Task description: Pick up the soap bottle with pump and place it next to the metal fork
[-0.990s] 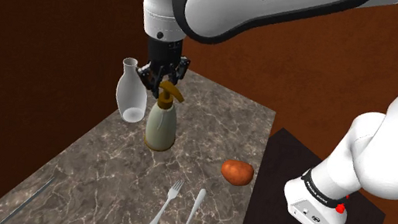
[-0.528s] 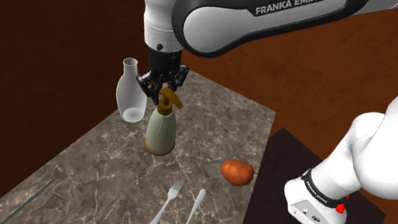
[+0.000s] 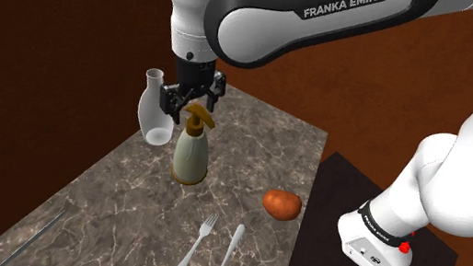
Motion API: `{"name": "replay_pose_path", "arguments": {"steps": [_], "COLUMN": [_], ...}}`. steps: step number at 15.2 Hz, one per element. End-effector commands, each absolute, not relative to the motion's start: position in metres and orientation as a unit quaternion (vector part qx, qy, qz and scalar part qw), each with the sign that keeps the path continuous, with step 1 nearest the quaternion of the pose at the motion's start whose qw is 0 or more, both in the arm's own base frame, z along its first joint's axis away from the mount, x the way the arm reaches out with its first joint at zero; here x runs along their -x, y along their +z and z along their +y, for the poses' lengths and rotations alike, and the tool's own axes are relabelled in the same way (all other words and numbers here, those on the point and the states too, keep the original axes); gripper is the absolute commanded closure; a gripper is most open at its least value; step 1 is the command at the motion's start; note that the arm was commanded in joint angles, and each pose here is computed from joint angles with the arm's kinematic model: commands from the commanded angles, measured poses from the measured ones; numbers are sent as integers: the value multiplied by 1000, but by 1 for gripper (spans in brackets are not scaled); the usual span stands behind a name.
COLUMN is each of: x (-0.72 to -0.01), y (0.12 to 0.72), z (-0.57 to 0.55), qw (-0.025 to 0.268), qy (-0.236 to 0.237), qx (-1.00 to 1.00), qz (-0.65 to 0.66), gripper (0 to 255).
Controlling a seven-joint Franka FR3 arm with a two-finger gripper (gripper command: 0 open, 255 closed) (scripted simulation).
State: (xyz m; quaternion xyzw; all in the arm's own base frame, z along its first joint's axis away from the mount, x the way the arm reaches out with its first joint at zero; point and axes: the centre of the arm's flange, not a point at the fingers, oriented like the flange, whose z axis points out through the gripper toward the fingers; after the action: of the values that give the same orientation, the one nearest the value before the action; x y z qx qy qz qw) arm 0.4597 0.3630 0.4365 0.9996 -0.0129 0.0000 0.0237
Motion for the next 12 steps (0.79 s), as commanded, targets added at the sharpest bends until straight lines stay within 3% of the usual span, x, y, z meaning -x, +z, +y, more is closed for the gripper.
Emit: {"name": "replay_pose_path", "arguments": {"steps": [1, 6, 12], "x": [-460, -460, -460], "y": [436, 486, 486], "z": [363, 365, 365], "qw": [24, 24, 24], "qy": [0, 0, 0], "qx": [-1000, -1000, -1000], "qz": [-13, -13, -13], "gripper": [0, 0, 0]}}
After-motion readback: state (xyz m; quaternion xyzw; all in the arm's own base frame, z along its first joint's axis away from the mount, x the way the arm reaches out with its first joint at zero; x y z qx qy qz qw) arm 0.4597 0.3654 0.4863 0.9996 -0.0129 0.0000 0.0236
